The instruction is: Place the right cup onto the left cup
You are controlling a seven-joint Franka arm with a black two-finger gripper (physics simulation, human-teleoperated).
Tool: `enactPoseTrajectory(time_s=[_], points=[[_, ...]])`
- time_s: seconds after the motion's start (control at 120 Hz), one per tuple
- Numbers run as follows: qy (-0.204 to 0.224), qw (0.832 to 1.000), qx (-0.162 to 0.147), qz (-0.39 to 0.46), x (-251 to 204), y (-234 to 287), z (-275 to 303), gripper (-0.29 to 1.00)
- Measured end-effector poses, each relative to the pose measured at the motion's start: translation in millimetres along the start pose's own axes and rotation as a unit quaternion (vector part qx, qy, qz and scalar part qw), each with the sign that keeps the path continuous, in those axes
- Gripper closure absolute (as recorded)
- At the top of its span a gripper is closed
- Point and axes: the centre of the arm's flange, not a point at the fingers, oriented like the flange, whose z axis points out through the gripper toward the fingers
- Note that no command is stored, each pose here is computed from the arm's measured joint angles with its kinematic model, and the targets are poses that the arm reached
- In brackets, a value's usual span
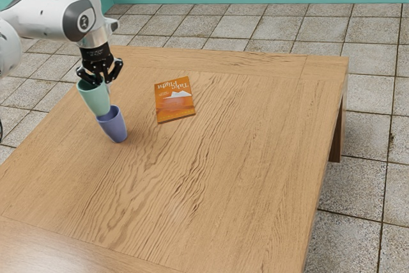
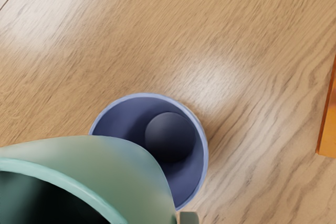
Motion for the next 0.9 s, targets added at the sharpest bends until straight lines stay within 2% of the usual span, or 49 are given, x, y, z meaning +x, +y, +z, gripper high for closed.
enactPoseTrajectory(time_s=[0.617,0.9], points=[[-0.023,1.0,-0.004,0.011,13,13,38,0.78],[-0.016,1.0,-0.008,0.016,17,14,39,0.78]])
